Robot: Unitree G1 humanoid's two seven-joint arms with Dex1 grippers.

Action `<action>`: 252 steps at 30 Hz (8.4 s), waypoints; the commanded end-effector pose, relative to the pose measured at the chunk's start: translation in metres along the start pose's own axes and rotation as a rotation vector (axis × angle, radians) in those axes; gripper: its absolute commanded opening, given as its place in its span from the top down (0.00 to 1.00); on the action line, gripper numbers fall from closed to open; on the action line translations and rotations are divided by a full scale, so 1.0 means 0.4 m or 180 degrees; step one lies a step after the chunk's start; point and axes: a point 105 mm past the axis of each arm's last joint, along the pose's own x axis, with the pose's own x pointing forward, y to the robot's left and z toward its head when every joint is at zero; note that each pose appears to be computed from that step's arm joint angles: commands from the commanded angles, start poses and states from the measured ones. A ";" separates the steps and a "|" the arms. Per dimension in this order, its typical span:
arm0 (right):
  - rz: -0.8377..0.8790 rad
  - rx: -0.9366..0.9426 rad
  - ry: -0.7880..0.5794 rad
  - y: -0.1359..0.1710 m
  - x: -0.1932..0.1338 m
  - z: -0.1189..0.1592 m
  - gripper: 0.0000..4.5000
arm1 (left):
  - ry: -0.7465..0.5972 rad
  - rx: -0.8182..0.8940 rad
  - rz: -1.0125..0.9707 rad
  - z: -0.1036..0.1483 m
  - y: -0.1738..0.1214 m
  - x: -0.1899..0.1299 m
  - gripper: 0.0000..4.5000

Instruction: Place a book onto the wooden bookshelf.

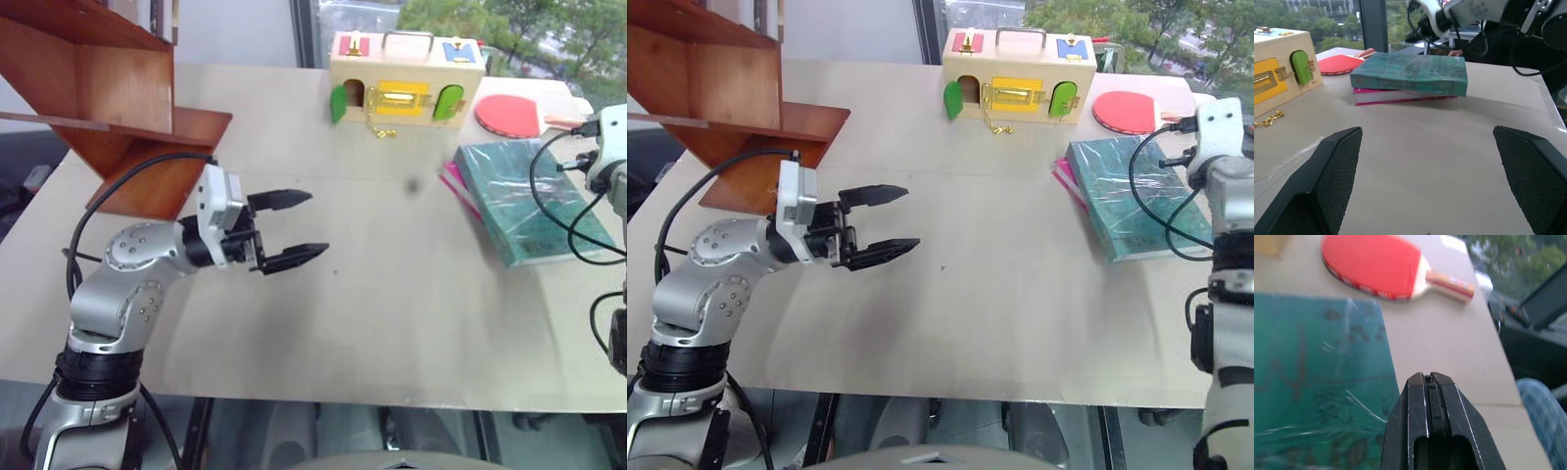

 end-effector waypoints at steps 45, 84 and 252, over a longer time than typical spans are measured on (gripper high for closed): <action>0.0125 0.1606 0.1000 0.053 0.011 -0.096 0.98 | -0.0085 0.0005 0.0208 0.034 -0.049 -0.021 0.00; 0.1082 0.0062 -0.1368 0.077 -0.367 0.004 0.33 | -0.0115 -0.1301 -0.0083 -0.069 0.072 0.187 0.00; 0.4128 -0.1076 -0.1023 0.840 -0.499 0.112 0.99 | 0.0544 0.0115 0.1141 -0.025 0.023 -0.244 0.00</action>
